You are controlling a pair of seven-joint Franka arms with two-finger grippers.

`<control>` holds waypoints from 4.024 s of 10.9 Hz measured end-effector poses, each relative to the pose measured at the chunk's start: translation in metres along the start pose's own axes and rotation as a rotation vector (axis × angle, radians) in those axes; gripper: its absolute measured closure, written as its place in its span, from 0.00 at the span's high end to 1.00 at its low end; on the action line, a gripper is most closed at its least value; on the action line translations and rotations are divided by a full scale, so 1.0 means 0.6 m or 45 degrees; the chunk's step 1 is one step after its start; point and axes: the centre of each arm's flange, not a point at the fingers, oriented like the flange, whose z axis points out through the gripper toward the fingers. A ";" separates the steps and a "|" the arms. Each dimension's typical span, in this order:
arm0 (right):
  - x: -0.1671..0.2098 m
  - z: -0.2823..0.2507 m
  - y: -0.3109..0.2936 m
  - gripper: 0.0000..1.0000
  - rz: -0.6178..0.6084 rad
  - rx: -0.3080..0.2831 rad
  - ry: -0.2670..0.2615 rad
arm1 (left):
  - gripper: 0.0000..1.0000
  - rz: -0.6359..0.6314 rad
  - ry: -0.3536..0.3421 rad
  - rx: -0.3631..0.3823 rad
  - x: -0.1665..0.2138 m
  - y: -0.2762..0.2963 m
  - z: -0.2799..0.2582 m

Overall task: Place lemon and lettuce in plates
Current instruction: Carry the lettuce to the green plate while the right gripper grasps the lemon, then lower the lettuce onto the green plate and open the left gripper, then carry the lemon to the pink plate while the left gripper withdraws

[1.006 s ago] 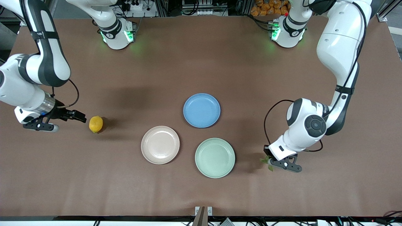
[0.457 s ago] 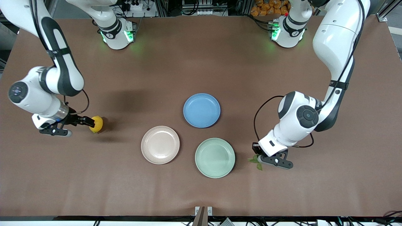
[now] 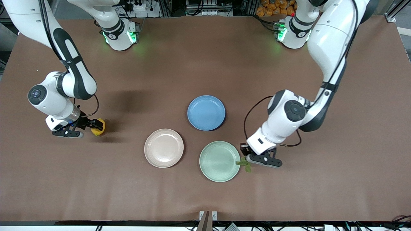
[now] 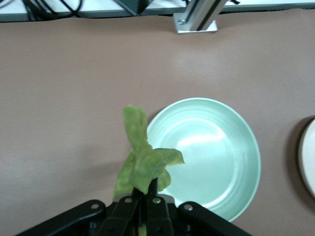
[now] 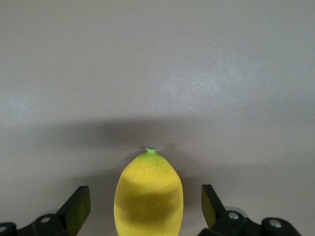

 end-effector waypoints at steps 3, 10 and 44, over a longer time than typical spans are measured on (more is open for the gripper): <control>-0.004 0.019 0.000 1.00 -0.003 -0.002 -0.016 | 0.04 -0.040 0.044 -0.051 -0.020 0.039 0.041; -0.020 0.078 0.000 1.00 -0.008 -0.013 -0.030 | 0.06 -0.051 0.064 -0.116 -0.067 0.079 0.124; 0.111 -0.011 -0.517 0.61 0.136 0.043 -0.066 | 1.00 -0.108 -0.254 0.278 0.029 -0.166 -0.319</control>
